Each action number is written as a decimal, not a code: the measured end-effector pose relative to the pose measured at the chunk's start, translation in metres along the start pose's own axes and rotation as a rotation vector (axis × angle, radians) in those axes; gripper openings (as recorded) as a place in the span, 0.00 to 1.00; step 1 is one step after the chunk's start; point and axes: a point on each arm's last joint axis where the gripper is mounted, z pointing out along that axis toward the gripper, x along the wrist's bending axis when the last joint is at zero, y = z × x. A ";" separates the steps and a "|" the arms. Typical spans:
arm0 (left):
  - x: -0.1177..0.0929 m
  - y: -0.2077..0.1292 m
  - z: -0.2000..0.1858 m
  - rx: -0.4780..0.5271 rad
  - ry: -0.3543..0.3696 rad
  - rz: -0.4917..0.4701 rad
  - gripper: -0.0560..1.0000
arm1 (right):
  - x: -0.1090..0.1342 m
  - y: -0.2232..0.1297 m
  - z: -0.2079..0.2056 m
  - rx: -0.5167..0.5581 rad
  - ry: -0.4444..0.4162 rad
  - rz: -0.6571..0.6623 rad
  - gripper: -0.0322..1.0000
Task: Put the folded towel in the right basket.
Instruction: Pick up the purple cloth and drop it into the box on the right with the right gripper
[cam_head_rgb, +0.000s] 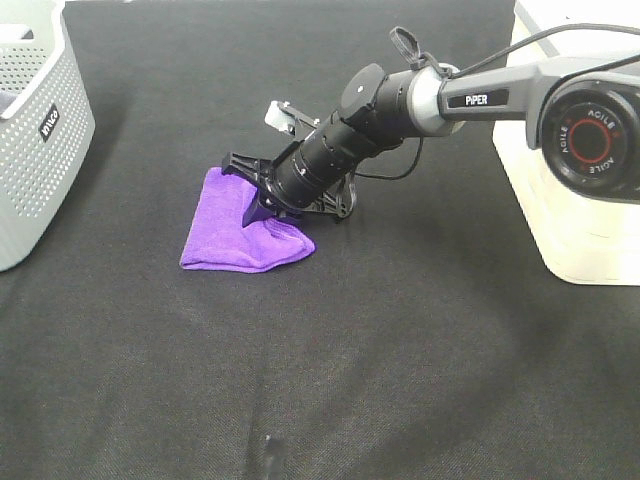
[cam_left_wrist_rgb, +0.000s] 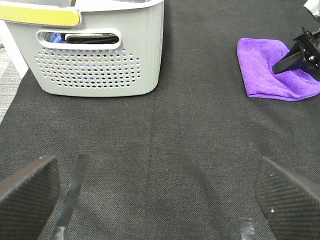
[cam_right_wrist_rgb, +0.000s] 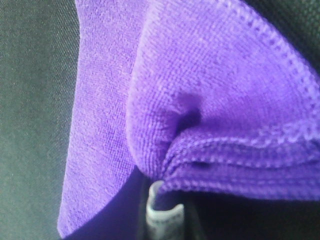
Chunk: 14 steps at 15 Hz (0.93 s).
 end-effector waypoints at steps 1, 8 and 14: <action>0.000 0.000 0.000 0.000 0.000 0.000 0.99 | 0.005 0.000 -0.007 0.014 -0.011 -0.044 0.15; 0.000 0.000 0.000 0.000 0.000 0.000 0.99 | 0.090 0.032 -0.149 -0.120 -0.062 -0.394 0.15; 0.000 0.000 0.000 0.000 0.000 0.000 0.99 | 0.045 0.054 -0.323 -0.306 -0.313 -0.314 0.15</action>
